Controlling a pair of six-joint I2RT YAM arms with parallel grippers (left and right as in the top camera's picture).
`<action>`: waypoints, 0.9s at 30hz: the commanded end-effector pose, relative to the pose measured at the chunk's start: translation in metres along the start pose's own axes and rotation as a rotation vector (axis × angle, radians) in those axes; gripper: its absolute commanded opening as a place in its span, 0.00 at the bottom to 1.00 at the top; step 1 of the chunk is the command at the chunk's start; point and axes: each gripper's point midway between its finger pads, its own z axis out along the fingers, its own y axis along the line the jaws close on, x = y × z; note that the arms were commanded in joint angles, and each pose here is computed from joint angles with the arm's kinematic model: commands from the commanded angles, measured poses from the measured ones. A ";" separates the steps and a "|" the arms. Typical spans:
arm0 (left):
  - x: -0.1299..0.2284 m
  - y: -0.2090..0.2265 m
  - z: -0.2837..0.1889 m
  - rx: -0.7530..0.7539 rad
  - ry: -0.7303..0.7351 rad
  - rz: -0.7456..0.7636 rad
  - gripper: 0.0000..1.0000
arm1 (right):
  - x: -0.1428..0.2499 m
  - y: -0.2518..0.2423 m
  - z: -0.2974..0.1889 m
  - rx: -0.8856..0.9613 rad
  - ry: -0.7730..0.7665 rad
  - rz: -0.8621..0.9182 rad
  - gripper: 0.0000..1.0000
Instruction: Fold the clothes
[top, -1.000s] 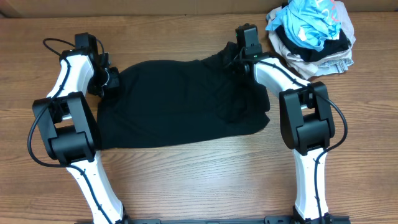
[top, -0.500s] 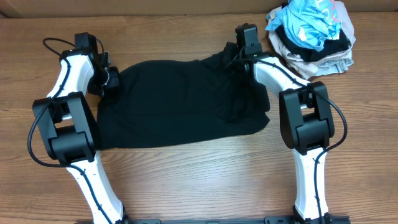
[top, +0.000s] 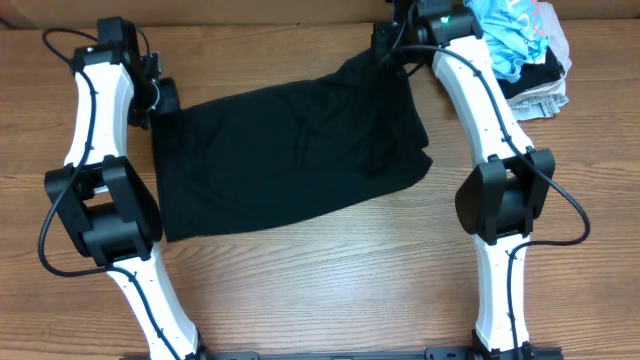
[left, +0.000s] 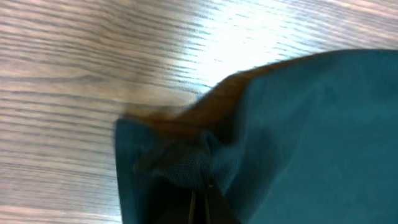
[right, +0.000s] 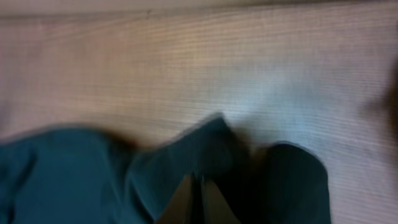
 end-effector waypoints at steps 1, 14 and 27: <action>-0.013 0.001 -0.031 0.000 -0.051 0.028 0.04 | -0.007 0.000 -0.038 0.004 0.005 -0.060 0.04; 0.058 0.005 -0.038 -0.016 0.238 0.022 0.04 | 0.093 -0.061 -0.065 0.113 0.432 0.120 0.04; 0.134 -0.007 0.014 -0.025 0.486 0.057 0.04 | 0.174 -0.086 -0.037 0.162 0.708 0.196 0.10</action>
